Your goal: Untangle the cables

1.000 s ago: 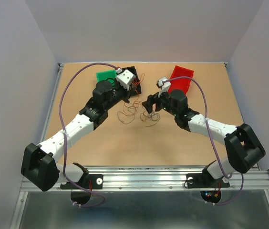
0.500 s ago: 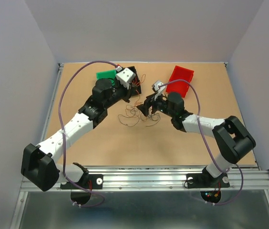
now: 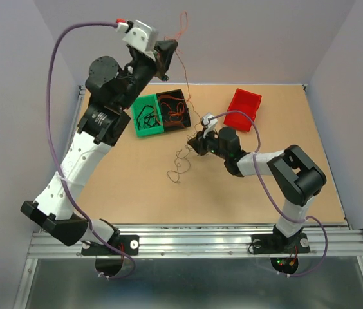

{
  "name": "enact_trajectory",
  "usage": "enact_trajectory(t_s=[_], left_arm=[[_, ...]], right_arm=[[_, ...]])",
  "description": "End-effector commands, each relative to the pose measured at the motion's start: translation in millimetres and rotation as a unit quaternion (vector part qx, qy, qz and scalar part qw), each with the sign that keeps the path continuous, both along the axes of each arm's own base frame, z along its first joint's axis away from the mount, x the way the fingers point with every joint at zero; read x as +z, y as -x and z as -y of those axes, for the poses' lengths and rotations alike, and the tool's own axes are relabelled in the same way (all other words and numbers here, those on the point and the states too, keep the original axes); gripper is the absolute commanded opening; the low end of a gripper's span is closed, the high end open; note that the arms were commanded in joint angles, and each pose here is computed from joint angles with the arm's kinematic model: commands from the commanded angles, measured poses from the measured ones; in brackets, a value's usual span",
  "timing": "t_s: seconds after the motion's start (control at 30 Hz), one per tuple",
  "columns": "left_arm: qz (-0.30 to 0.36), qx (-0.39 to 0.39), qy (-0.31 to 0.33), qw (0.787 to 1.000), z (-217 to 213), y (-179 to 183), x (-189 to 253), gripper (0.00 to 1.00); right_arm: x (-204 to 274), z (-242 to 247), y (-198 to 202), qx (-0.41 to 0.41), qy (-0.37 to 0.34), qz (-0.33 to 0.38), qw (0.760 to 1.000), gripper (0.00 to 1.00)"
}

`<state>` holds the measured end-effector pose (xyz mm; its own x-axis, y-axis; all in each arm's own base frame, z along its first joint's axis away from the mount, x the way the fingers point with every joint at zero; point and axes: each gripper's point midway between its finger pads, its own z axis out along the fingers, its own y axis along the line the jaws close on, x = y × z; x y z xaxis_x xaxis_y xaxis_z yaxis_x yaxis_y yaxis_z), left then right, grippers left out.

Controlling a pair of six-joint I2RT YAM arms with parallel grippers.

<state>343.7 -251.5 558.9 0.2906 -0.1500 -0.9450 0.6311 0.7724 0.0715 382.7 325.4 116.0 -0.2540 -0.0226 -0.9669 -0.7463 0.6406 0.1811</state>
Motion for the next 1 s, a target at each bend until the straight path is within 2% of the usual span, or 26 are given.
enact_trajectory(t_s=[0.0, 0.13, 0.3, 0.47, 0.5, 0.57, 0.6, 0.63, 0.73, 0.77, 0.8, 0.83, 0.87, 0.97], left_arm=[[0.075, 0.118, 0.072, 0.988, -58.7, 9.5, 76.6, 0.00], [0.086, 0.186, 0.111, 0.972, -89.4, 8.7, 92.1, 0.00], [0.071, 0.209, 0.105, 0.970, -91.3, -3.1, 73.3, 0.00], [0.045, 0.228, 0.072, 0.970, -80.1, -37.0, 27.9, 0.00], [0.027, 0.229, 0.064, 0.971, -75.0, -52.1, 14.2, 0.00], [0.019, 0.241, 0.073, 0.968, -92.5, -72.0, 16.2, 0.00], [-0.008, 0.230, 0.064, 0.971, -87.8, -92.6, -1.6, 0.00], [-0.005, 0.242, 0.074, 0.967, -104.8, -101.7, 7.2, 0.00], [-0.032, 0.249, 0.074, 0.965, -113.8, -131.1, -8.1, 0.00], [-0.039, 0.255, 0.077, 0.963, -119.7, -137.8, -12.8, 0.00], [-0.052, 0.263, 0.094, 0.959, -130.9, -146.6, -19.8, 0.00], [-0.062, 0.270, 0.099, 0.956, -138.1, -152.5, -28.6, 0.00], [-0.068, 0.275, 0.108, 0.953, -149.3, -156.6, -32.6, 0.00], [-0.088, 0.260, 0.116, 0.955, -152.2, -165.0, -53.8, 0.00]], right_arm=[[28.4, 10.0, 1.6, -0.032, -0.025, 0.041, 0.998, 0.04], [25.1, 23.5, 5.0, -0.060, -0.023, 0.035, 0.997, 0.01], [28.2, 44.6, 9.8, -0.106, -0.028, 0.032, 0.993, 0.01], [42.8, 63.4, 15.4, -0.144, -0.042, 0.040, 0.988, 0.01], [44.8, 74.5, 10.7, -0.179, -0.046, 0.040, 0.982, 0.01], [49.4, 88.4, 11.9, -0.213, -0.056, 0.040, 0.975, 0.01], [51.2, 101.6, 7.8, -0.249, -0.058, 0.042, 0.966, 0.01], [56.8, 109.6, 7.3, -0.270, -0.069, 0.042, 0.959, 0.01], [46.6, 154.7, 0.6, -0.387, -0.066, 0.023, 0.920, 0.01], [45.2, 169.8, -1.2, -0.430, -0.091, 0.004, 0.898, 0.00], [44.6, 199.4, -3.6, -0.490, -0.100, -0.001, 0.866, 0.01], [35.9, 213.9, -1.6, -0.514, -0.101, -0.018, 0.851, 0.01], [32.2, 236.5, 0.1, -0.540, -0.135, -0.032, 0.830, 0.01], [25.3, 262.5, 5.4, -0.565, -0.179, -0.050, 0.804, 0.01]])
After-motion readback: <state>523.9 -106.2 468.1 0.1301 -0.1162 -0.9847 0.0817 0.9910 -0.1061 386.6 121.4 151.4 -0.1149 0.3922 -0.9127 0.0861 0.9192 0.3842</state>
